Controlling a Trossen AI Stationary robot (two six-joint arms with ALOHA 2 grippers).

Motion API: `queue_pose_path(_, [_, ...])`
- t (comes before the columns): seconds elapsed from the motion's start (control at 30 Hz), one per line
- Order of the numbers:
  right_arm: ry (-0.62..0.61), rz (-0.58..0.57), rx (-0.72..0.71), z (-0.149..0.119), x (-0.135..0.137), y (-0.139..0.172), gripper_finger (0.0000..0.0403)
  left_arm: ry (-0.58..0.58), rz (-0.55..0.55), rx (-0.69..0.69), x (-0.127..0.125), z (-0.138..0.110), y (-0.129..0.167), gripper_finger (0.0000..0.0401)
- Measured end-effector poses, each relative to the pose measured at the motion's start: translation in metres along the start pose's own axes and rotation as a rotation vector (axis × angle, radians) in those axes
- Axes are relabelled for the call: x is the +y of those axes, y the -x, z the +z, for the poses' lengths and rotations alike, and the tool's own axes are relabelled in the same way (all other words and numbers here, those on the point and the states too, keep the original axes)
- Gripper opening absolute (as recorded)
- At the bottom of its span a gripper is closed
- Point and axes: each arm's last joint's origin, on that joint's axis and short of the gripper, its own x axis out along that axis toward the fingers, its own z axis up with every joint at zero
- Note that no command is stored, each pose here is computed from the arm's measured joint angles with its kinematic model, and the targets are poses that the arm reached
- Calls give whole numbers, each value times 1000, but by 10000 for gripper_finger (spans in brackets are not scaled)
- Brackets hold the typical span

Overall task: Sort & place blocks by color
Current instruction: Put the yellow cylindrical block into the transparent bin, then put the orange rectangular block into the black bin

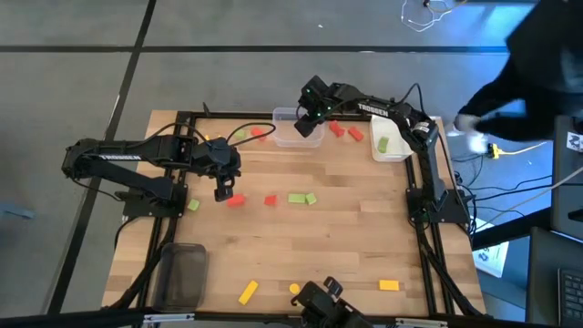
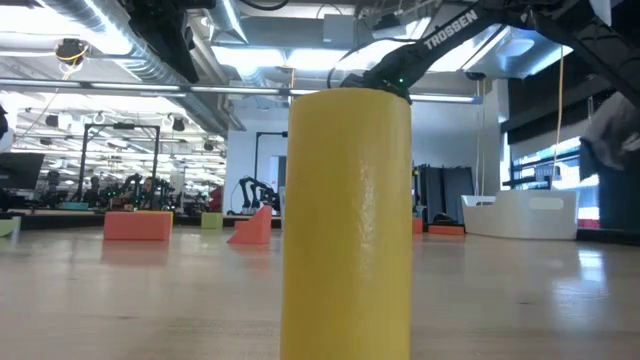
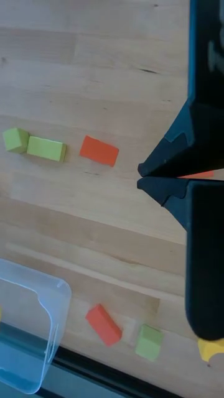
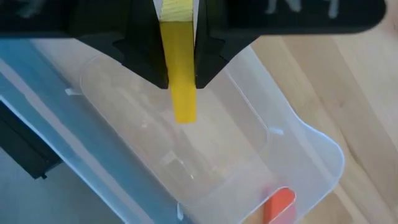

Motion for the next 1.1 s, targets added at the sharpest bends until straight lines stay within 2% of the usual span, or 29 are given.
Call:
queue_pose_path(0.37, [9, -2, -8, 1, 0, 0, 61, 1, 0, 0, 0, 0, 0, 0])
queue_pose_path(0.63, [7, -2, -15, 1, 0, 0, 101, 1, 0, 0, 0, 0, 0, 0])
queue_pose_path(0.87, [29, 1, -24, 2, 0, 0, 106, 1, 0, 0, 0, 0, 0, 0])
queue_pose_path(1.0, [74, 49, 59, 5, 7, 16, 106, 1, 0, 0, 0, 0, 0, 0])
queue_pose_path(1.1, [148, 65, 121, 4, 25, 36, 106, 27, -1, 0, 0, 0, 0, 0])
